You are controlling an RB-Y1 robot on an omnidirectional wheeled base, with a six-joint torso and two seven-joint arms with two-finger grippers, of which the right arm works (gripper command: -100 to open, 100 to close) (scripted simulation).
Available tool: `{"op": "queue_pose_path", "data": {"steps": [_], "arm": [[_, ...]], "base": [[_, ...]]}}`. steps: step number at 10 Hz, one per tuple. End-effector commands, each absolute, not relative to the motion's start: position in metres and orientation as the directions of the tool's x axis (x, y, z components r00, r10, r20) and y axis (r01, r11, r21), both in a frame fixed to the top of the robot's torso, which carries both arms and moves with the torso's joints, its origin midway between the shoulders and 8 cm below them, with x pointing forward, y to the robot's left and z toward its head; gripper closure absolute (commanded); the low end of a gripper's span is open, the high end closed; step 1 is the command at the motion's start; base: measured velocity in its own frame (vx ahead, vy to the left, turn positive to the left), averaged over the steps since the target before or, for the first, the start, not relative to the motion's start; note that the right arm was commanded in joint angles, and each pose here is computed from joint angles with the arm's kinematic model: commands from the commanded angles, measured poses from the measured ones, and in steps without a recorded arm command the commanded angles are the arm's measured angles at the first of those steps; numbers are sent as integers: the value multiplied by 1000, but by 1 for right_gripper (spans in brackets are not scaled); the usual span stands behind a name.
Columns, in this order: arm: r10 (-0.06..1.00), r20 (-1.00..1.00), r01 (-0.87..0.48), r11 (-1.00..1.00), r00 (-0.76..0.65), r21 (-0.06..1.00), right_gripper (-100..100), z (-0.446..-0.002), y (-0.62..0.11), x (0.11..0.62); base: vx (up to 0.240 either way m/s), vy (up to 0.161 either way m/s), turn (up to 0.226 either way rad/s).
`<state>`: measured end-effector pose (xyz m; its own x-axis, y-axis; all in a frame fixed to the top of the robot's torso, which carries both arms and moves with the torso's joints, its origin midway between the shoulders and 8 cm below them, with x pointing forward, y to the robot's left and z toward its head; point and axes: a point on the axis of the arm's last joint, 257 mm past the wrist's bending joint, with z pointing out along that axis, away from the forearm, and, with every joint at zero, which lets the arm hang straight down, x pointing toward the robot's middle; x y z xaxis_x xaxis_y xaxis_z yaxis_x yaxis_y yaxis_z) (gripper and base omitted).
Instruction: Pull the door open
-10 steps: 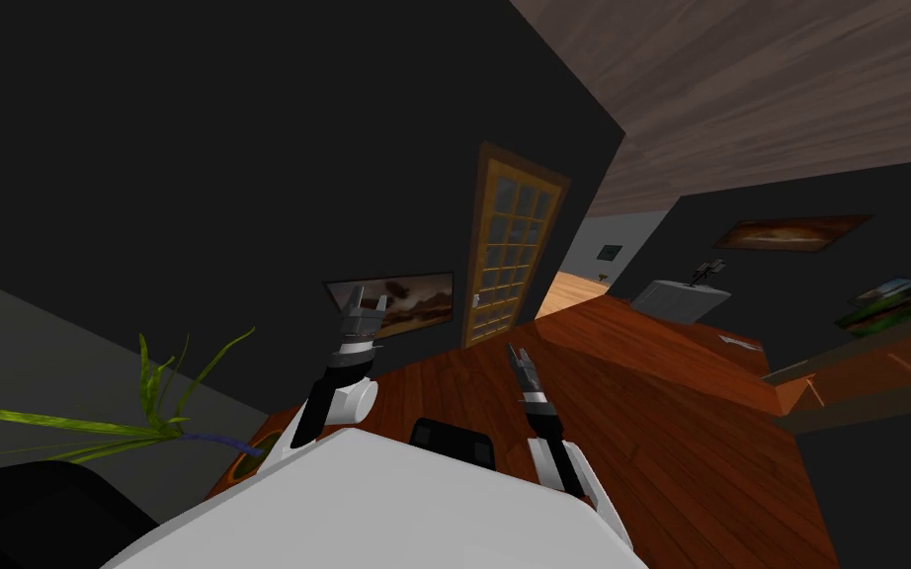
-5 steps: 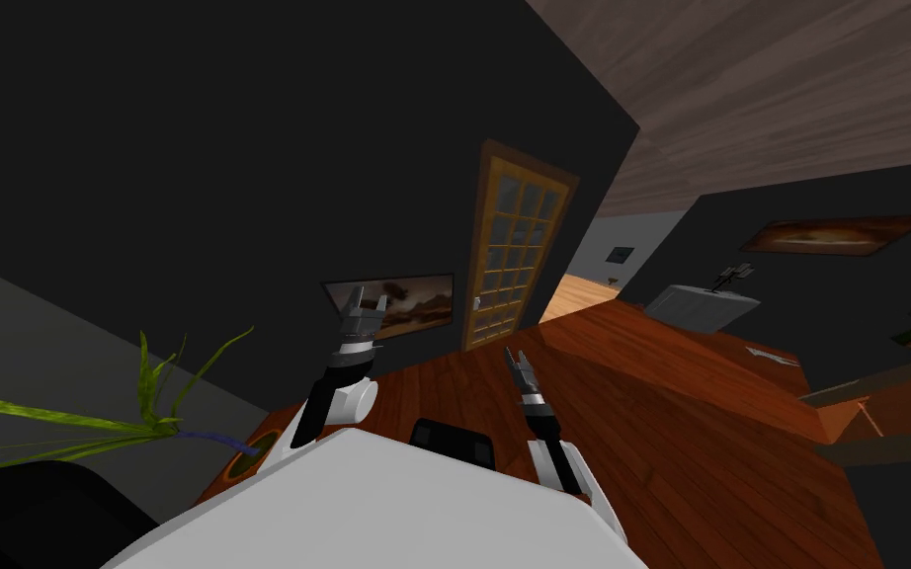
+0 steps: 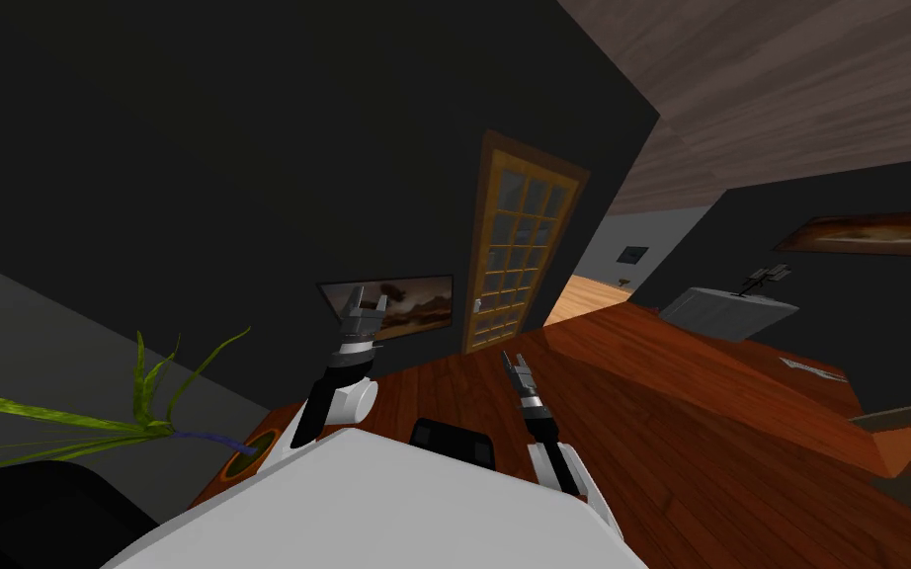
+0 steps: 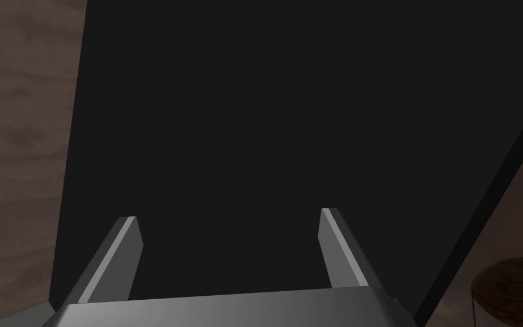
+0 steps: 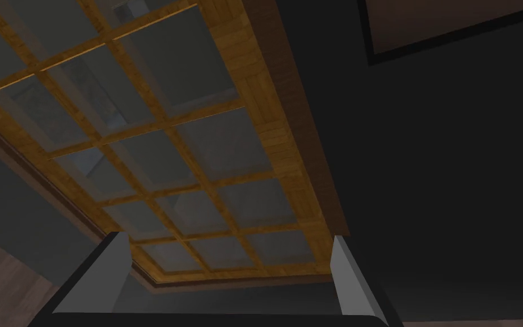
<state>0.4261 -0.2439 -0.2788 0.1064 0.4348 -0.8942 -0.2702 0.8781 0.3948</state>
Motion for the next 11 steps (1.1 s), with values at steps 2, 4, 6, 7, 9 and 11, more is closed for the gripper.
{"op": "queue_pose_path", "data": {"steps": [2,4,6,7,9,11], "arm": [[384,-919,-271,898,94,347,-100,-294,-244,426],[356,-931,-271,907,86,322,-100,-302,-244,426],[330,-941,-273,915,79,298,-100,-310,-244,425],[317,-946,-273,918,75,286,-100,-314,-244,425],[277,-959,-277,928,65,250,-100,-326,-244,424],[252,-966,-279,933,58,227,-100,-333,-244,423]], "base": [[111,-47,89],[86,-67,49],[83,-45,44],[75,-30,53],[118,-56,70],[92,-38,47]]}}
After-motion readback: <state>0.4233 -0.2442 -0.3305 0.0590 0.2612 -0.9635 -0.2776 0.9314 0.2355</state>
